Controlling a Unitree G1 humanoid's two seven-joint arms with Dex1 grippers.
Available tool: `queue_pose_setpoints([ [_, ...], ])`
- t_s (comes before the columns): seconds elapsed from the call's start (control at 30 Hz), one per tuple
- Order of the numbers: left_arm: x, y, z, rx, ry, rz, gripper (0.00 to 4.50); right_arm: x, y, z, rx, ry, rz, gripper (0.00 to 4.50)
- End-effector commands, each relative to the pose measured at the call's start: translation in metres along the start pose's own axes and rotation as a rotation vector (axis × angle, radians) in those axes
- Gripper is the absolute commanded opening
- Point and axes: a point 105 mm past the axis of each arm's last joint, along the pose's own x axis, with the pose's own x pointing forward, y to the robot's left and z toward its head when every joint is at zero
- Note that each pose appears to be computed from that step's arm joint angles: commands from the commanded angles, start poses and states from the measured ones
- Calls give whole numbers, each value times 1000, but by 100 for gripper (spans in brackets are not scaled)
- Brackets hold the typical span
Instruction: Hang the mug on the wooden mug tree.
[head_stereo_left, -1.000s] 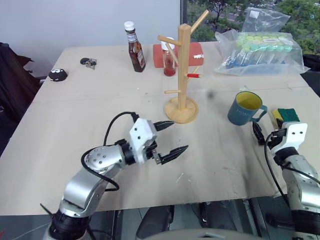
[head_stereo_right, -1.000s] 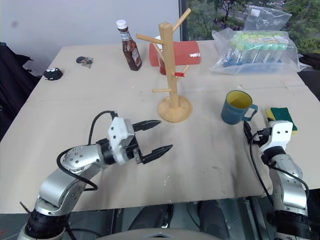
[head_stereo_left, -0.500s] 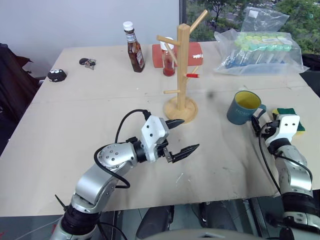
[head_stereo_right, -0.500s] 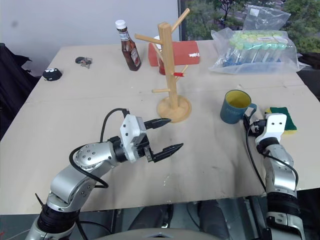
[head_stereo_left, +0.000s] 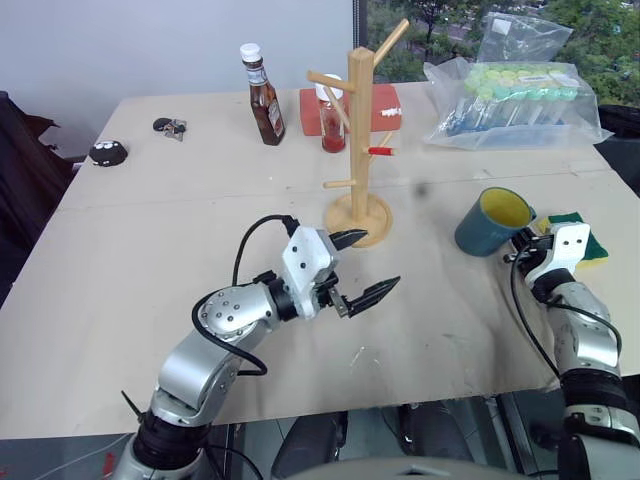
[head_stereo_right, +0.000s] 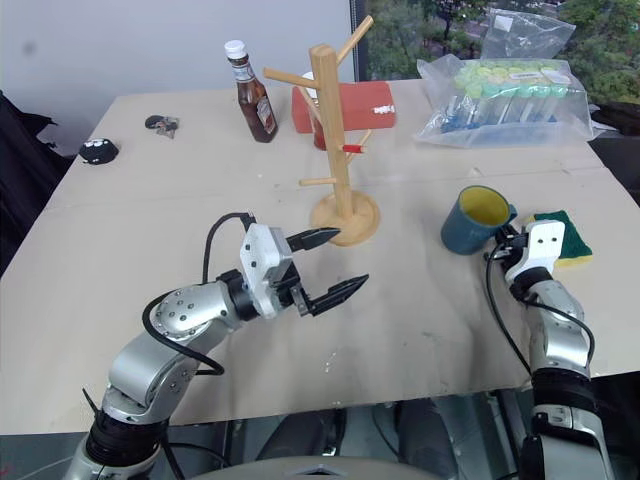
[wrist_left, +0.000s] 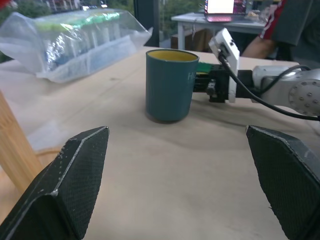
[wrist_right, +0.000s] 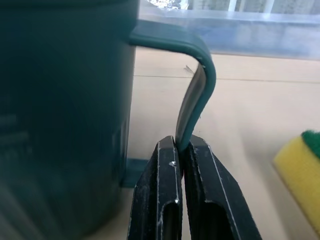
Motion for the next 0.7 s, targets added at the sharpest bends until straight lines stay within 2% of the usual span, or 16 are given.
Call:
queue_pose_setpoints([
  [0.03,-5,15,18,14,-127,127,450,7,15,44,-120,-79,175,3],
  [0.17,-18,16,31,-17,-258,226,450,8,40,84,-279,-54,418,3],
  [0.33,-40,8,42,-24,-398,216,450,3,77,133,-406,0,641,3],
  [0.47,-52,16,38,-55,-428,280,450,0,103,163,-426,65,736,3],
  [0.57,-54,13,35,-65,-433,269,450,1,119,180,-460,92,758,3],
  [0.7,-55,10,37,-130,-507,272,450,6,141,199,-486,131,769,3],
])
